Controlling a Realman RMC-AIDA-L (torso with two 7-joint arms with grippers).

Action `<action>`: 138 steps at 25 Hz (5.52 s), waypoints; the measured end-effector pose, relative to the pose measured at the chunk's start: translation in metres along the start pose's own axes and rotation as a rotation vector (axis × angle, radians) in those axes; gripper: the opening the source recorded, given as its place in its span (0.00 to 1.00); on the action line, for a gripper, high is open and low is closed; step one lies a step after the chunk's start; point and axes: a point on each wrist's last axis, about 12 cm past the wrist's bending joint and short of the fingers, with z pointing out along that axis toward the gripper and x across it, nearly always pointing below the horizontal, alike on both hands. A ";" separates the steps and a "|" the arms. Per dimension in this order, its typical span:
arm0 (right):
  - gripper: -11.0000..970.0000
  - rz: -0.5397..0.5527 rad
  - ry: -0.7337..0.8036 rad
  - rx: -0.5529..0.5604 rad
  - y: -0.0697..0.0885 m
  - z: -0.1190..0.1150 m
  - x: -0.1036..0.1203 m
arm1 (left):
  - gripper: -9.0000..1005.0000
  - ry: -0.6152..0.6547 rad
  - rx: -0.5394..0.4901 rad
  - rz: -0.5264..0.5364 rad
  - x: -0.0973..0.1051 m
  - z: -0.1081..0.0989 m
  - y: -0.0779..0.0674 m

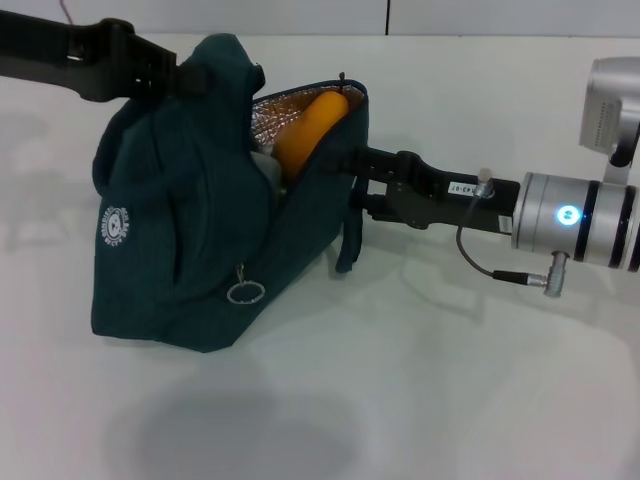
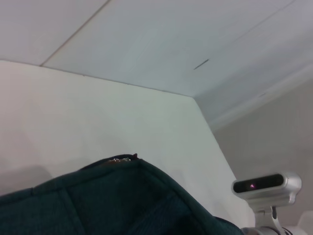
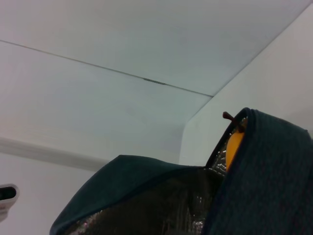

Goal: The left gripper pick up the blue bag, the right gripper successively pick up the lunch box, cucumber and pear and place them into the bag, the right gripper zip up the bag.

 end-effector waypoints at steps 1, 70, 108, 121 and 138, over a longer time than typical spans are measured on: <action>0.88 -0.001 0.001 0.003 0.000 0.000 0.000 | 0.05 0.002 0.004 -0.002 0.000 0.001 0.001; 0.07 -0.753 -0.066 -0.205 0.028 -0.090 -0.001 | 0.05 -0.093 0.169 -0.109 0.046 0.054 0.026; 0.66 -0.766 -0.276 -0.188 0.001 -0.139 0.010 | 0.05 -0.104 0.165 -0.116 0.054 0.063 0.032; 0.91 -0.968 -0.305 -0.324 0.003 -0.174 0.058 | 0.05 -0.079 0.185 -0.117 0.058 0.064 0.029; 0.91 -1.039 -0.011 -0.214 -0.044 -0.142 0.126 | 0.06 -0.073 0.187 -0.116 0.058 0.066 0.029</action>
